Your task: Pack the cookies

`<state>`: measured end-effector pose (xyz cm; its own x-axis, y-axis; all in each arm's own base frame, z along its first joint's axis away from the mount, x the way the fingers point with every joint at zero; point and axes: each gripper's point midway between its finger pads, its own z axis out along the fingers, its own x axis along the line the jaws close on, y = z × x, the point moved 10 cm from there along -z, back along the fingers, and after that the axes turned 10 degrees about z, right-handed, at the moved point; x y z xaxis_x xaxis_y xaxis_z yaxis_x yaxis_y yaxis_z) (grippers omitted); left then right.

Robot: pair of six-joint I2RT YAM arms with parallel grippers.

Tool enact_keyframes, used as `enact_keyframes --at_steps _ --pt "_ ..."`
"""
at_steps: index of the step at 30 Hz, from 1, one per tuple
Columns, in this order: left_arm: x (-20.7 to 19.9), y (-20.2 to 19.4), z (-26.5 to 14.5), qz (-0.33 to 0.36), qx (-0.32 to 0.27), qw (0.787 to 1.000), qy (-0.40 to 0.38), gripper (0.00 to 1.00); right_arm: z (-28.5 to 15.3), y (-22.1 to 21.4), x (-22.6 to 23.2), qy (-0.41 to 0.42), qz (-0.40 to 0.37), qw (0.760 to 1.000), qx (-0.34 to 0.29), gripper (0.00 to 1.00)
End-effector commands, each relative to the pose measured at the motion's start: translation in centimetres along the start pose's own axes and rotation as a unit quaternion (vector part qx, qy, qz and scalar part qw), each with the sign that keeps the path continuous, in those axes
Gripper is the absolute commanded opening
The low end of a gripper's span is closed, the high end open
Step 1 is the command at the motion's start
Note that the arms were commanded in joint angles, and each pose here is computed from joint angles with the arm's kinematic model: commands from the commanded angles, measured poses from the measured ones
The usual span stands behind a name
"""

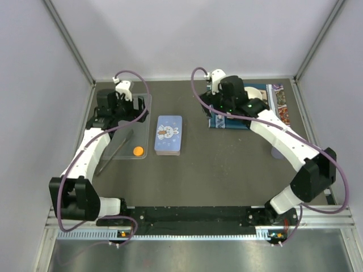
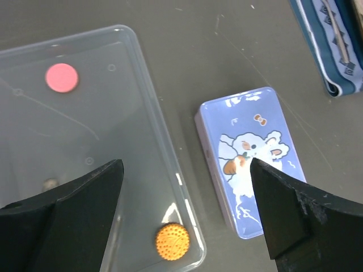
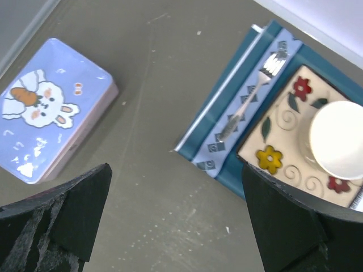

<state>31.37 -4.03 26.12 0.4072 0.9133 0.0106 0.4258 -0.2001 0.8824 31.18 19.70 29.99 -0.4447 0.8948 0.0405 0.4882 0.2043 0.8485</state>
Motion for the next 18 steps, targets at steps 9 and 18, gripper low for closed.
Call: enact_keyframes --at_steps 9,18 --pt "0.4 4.2 -5.9 0.075 -0.111 0.985 0.107 0.99 -5.7 1.2 -6.4 -0.052 0.065 0.996 -0.039 0.99" --pt "-0.3 6.0 -9.2 0.084 -0.147 0.979 0.117 0.99 -10.8 3.6 -6.9 -0.103 0.061 0.986 -0.119 0.99"
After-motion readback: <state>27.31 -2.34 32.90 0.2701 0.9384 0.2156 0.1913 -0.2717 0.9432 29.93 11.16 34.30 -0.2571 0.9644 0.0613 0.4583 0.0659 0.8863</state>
